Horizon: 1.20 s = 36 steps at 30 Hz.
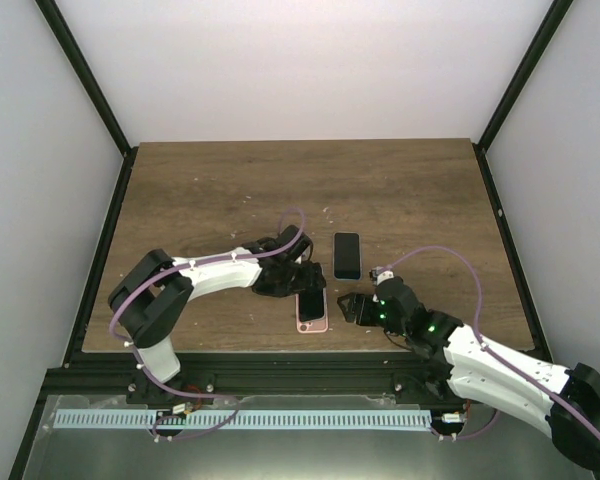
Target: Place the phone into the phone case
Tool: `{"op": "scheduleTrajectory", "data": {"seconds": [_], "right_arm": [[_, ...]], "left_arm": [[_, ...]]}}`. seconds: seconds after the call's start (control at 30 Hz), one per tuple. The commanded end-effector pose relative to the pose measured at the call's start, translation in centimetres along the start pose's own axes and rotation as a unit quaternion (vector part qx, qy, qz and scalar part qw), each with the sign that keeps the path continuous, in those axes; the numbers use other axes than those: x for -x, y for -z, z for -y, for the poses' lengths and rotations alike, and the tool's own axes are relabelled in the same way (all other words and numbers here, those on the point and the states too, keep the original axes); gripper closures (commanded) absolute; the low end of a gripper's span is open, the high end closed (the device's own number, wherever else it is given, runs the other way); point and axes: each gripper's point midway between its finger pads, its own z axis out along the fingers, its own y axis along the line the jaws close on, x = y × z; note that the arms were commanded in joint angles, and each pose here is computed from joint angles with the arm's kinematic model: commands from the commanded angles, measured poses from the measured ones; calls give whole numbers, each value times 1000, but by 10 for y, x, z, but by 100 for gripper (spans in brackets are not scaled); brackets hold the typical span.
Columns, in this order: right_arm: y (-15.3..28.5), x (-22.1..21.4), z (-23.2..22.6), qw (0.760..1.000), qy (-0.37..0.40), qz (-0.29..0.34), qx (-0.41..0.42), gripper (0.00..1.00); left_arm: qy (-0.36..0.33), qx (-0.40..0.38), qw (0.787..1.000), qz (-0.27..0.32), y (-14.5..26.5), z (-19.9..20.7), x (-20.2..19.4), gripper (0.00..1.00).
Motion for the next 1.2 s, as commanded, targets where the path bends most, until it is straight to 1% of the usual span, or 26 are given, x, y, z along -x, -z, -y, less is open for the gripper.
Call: {"op": "scheduleTrajectory", "data": {"seconds": [0.0, 0.2, 0.47, 0.8, 1.03, 1.17], "right_arm": [[0, 3, -2, 1000, -7, 9, 9, 23], [-1, 2, -1, 1000, -6, 7, 8, 23], [-1, 0, 1, 1000, -8, 6, 6, 23], [-1, -2, 2, 1000, -9, 4, 8, 23], [-1, -2, 0, 1000, -11, 5, 13, 23], [-1, -3, 1, 1000, -11, 4, 14, 23]], "left_arm": [[-14, 6, 1000, 12, -2, 2, 6, 50], [-8, 25, 1000, 13, -3, -6, 4, 41], [-7, 24, 1000, 5, 2, -4, 0, 41], [-20, 25, 999, 10, 12, 3, -6, 43], [-17, 30, 999, 10, 12, 1, -9, 43], [-19, 19, 1000, 10, 16, 7, -11, 43]]}}
